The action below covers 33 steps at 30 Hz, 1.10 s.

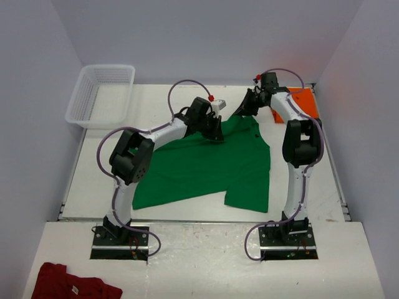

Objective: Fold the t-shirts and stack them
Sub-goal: Fold the flattened tshirt in 1/3 of the way

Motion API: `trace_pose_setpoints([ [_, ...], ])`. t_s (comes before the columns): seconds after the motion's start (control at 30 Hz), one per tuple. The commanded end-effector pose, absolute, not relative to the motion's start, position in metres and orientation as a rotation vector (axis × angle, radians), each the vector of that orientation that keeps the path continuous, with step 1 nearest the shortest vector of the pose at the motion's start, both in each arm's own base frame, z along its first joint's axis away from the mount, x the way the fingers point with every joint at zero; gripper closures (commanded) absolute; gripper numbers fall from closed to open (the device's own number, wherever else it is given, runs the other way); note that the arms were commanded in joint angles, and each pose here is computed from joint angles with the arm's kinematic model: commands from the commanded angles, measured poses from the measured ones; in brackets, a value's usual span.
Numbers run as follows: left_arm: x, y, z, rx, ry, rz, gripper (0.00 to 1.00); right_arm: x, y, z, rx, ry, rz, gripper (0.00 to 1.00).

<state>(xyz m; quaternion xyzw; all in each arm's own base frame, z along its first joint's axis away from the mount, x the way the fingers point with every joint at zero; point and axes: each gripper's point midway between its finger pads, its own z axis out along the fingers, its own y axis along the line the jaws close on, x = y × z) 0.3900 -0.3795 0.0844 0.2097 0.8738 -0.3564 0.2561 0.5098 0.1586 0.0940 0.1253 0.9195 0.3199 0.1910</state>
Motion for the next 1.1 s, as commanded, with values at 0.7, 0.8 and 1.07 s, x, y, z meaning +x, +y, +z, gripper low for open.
trace_pose_setpoints([
  [0.7, 0.445, -0.364, 0.04, 0.57, 2.243, -0.031, 0.75, 0.522, 0.172, 0.103, 0.275, 2.552, 1.06, 1.0],
  [0.8, 0.446, -0.365, 0.049, 0.564, 2.183, -0.01, 0.69, 0.52, 0.172, 0.101, 0.274, 2.553, 1.074, 1.0],
  [1.07, 0.449, -0.372, 0.055, 0.577, 2.131, 0.04, 0.61, 0.52, 0.173, 0.1, 0.268, 2.551, 1.081, 1.0],
])
